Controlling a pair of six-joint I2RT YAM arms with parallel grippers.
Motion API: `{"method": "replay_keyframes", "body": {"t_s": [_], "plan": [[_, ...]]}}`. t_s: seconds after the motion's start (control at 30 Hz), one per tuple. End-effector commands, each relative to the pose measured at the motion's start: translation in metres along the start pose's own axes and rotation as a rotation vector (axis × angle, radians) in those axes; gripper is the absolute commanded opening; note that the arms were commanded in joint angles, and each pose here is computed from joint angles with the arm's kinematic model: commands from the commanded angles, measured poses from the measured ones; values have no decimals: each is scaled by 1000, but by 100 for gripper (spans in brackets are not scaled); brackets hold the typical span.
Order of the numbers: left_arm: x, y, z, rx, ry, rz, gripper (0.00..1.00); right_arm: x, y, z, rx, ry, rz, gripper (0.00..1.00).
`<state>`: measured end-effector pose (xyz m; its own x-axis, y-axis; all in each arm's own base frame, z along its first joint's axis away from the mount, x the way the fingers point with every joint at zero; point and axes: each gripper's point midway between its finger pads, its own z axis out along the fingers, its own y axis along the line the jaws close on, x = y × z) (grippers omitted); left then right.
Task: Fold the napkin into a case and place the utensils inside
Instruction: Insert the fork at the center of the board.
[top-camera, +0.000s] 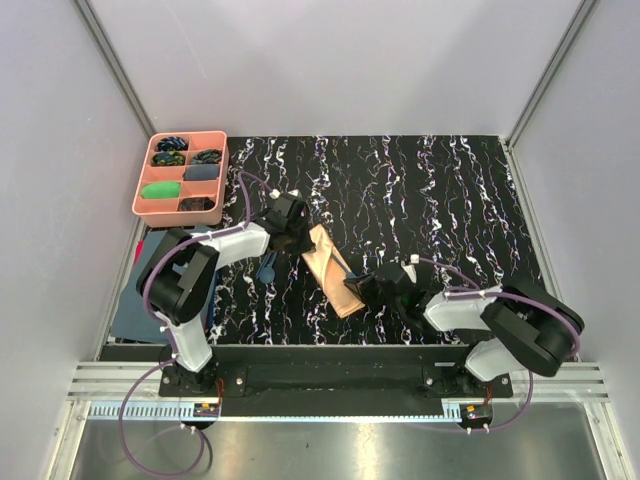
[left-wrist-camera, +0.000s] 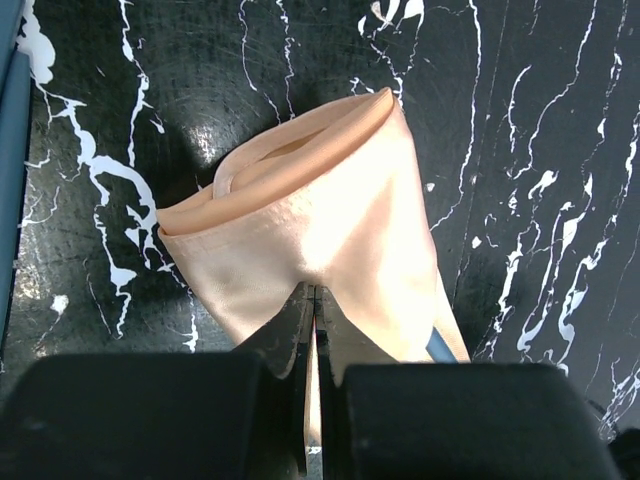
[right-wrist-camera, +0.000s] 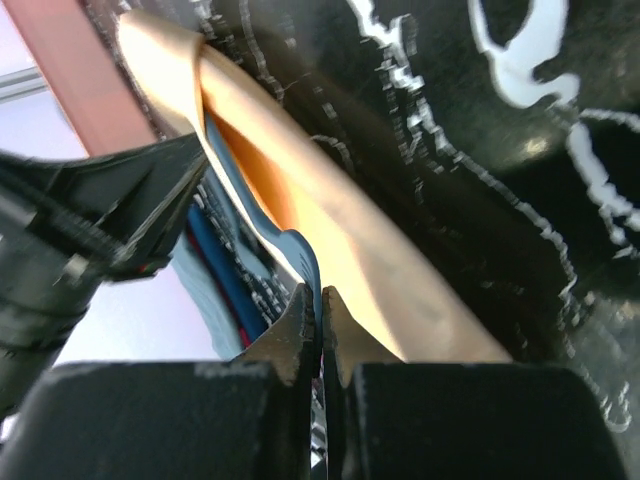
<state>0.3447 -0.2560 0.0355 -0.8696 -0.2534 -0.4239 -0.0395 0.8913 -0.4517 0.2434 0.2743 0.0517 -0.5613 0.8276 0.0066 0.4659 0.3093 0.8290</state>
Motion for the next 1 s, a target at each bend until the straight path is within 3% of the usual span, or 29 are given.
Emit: {"method": "replay_keyframes", "body": {"t_s": [0.0,0.17,0.2,0.3,0.33,0.37,0.47,0.6,0.73,0.8,0.87,0.97], "plan": [[-16,-19,-16,73,-52,3,3,4,18,12,-69,-4,34,1],[-17,-22,-21,77,-59,12,2,9,19,17,-76,20,44,9],[-20,-24,-24,84,-65,11,2,11,21,16,-83,29,40,19],[-28,-29,-37,83,-84,31,6,16,14,9,-62,59,28,37],[-30,-25,-41,62,-91,36,9,18,9,6,-44,75,23,40],[-35,-27,-47,65,-107,52,20,19,2,1,-10,83,16,44],[-48,-28,-69,38,-130,91,41,23,-2,-15,25,120,-6,54],[-62,-19,-91,-23,-118,161,54,31,1,-39,59,185,-62,68],[-72,21,-99,-156,-67,231,56,53,13,-73,31,344,-169,80],[-76,35,-91,-205,-17,239,52,52,-2,-84,67,366,-239,80],[-77,46,-87,-223,21,268,51,49,2,-93,-3,363,-326,79],[-78,57,-72,-253,77,332,49,42,11,-101,-85,342,-557,80]]}}
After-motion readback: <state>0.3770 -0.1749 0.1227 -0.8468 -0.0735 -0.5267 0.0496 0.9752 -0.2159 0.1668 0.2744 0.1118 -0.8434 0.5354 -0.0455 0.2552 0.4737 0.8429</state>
